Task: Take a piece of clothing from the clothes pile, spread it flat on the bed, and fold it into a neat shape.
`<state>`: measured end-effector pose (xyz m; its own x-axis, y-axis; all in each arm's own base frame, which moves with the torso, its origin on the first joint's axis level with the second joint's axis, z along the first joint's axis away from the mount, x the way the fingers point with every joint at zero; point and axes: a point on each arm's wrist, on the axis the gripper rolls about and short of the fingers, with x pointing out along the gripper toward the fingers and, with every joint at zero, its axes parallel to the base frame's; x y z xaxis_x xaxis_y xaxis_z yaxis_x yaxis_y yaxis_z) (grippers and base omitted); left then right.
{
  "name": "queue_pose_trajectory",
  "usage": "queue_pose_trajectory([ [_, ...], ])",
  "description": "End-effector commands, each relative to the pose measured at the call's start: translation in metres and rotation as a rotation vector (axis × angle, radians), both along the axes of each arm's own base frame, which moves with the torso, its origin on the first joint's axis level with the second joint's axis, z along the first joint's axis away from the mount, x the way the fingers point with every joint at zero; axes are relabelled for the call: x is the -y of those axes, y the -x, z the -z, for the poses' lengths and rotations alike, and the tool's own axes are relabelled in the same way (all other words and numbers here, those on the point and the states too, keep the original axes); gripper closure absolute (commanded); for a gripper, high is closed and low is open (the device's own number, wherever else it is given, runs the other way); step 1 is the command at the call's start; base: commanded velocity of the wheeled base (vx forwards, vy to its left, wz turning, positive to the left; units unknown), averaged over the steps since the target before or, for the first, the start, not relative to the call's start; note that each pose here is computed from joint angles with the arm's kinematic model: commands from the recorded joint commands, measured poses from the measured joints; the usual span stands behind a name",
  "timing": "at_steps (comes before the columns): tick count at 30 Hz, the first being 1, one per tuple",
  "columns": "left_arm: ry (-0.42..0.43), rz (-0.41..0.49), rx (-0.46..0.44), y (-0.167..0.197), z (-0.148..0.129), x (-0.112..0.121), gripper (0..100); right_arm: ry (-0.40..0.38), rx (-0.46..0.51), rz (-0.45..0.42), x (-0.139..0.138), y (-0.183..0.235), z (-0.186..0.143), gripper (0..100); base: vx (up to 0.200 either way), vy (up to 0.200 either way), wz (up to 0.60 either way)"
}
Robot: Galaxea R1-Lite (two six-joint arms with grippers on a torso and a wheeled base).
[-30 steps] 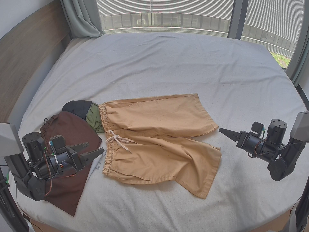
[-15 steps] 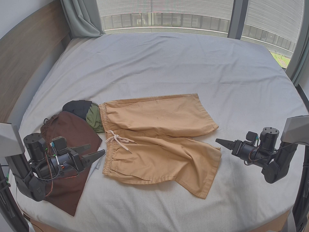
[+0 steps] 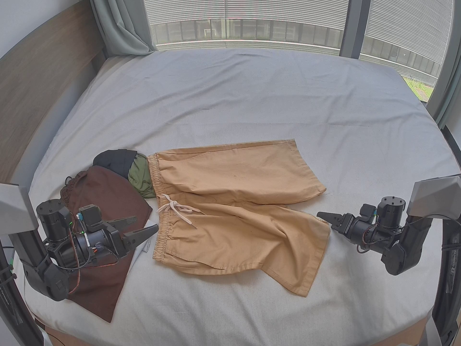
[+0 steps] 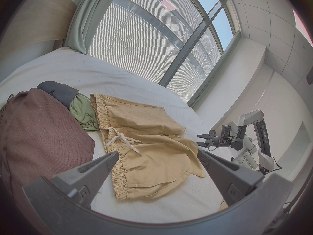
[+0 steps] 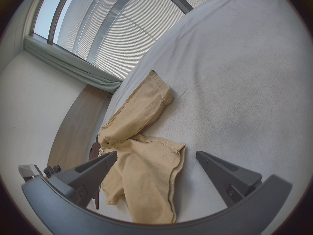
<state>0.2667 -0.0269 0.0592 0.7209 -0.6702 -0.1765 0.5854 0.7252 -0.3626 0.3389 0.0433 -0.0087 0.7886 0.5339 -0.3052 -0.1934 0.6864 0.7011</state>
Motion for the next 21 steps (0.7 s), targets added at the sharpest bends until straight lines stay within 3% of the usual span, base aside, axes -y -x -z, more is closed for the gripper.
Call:
queue_pose_trajectory([
  [1,-0.001,0.005,-0.008,0.0,0.002,0.001,0,-0.017,-0.03,-0.004,-0.005,-0.004,0.01,0,0.0,0.0,0.0],
  [14,-0.002,0.013,-0.012,0.0,0.003,0.003,0,-0.088,-0.052,0.04,-0.012,-0.017,0.018,0,0.0,0.0,0.0],
  [15,-0.002,0.015,-0.013,0.0,0.004,0.004,0,-0.088,-0.052,0.04,-0.012,-0.017,0.018,100,0.0,0.0,0.0],
  [21,-0.002,0.018,-0.015,0.0,0.004,0.005,0,-0.091,-0.031,0.044,-0.011,-0.02,0.013,100,0.0,0.0,0.0],
])
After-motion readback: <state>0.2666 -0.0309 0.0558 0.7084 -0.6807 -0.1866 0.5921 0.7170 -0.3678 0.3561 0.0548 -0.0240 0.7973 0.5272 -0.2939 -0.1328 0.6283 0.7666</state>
